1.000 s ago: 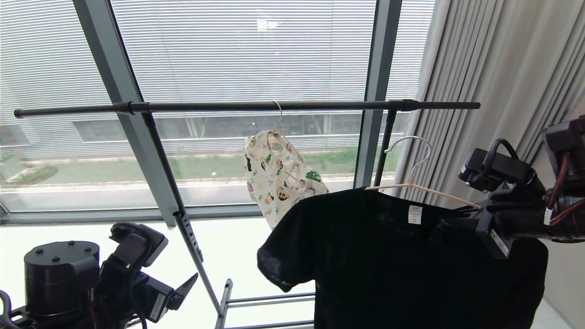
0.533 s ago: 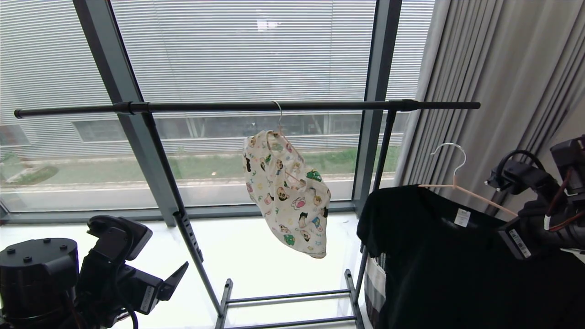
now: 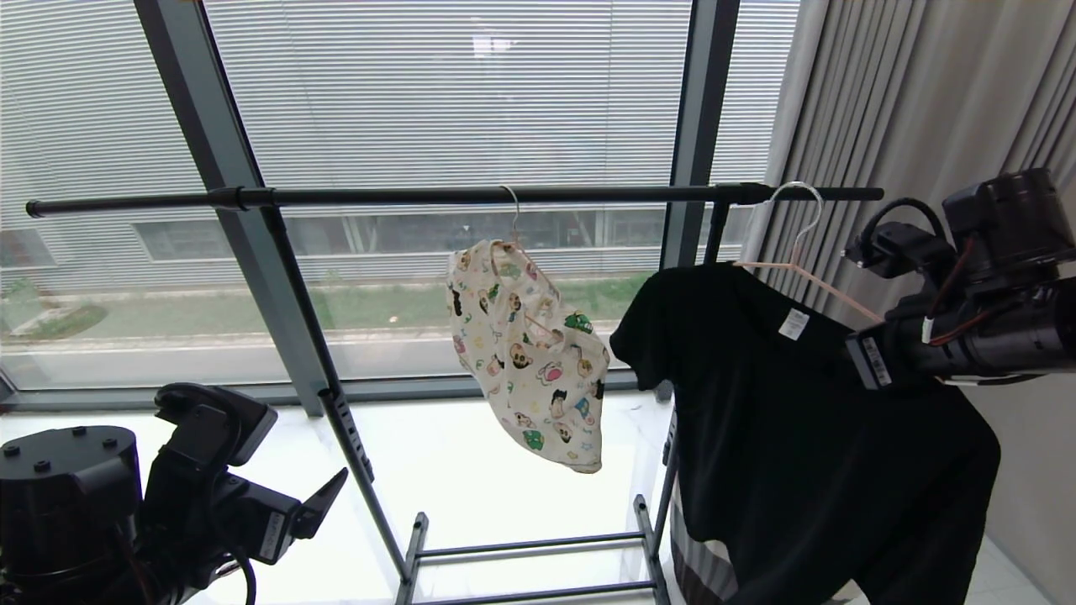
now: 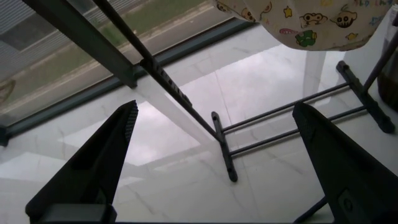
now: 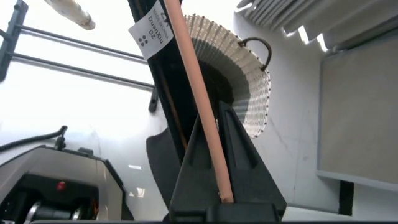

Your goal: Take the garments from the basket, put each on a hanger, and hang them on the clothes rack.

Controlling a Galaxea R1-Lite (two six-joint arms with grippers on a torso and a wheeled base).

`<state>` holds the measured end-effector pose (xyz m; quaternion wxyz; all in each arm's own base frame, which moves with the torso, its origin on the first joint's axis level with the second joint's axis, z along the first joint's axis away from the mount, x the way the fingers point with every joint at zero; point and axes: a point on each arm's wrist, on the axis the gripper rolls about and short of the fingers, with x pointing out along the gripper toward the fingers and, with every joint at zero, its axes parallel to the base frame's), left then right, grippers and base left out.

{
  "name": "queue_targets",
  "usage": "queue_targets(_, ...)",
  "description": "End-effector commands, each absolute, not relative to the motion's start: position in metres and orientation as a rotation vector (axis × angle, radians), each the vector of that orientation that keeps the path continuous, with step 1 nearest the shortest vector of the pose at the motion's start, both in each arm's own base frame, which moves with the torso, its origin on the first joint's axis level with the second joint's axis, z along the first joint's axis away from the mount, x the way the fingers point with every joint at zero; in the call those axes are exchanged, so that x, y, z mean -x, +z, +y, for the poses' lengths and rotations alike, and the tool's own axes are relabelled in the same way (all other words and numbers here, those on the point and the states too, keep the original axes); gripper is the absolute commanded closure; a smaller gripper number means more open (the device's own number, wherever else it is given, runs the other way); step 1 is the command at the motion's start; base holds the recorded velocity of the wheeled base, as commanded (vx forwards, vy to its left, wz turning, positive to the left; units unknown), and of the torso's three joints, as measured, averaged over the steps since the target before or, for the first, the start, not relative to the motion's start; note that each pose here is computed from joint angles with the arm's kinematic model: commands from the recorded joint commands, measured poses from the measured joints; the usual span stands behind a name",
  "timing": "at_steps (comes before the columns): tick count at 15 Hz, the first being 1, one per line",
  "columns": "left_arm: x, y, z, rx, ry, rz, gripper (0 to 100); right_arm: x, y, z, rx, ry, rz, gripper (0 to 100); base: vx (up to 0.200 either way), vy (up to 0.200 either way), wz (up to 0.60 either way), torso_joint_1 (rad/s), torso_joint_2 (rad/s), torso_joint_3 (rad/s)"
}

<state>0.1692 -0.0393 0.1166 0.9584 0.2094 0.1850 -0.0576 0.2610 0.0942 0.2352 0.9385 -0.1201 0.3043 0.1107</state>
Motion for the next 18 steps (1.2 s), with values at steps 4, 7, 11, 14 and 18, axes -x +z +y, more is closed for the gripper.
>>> queue_targets(4, -0.170, 0.118, -0.040, -0.420, -0.119, 0.371, 0, -0.286, 0.232, 0.112, 0.196, 0.174, 0.623, 100, 0.050, 0.000, 0.00, 0.001, 0.00, 0.001)
queue_targets(7, -0.171, 0.117, -0.040, -0.422, -0.122, 0.372, 0, -0.285, 0.233, 0.112, 0.190, 0.169, 0.622, 100, 0.200, 0.000, 0.00, -0.007, 0.00, 0.005)
queue_targets(11, -0.170, 0.118, -0.040, -0.421, -0.121, 0.367, 0, -0.281, 0.233, 0.122, 0.197, 0.199, 0.618, 100, 0.200, 0.000, 0.00, 0.007, 0.01, 0.001)
queue_targets(14, -0.170, 0.119, -0.040, -0.420, -0.120, 0.361, 0, -0.279, 0.232, 0.127, 0.204, 0.216, 0.621, 100, 0.200, 0.000, 0.00, 0.005, 0.00, 0.001)
queue_targets(18, -0.169, 0.120, -0.040, -0.418, -0.121, 0.357, 0, -0.279, 0.229, 0.127, 0.208, 0.218, 0.631, 100, 0.100, 0.000, 0.00, 0.002, 0.00, 0.002)
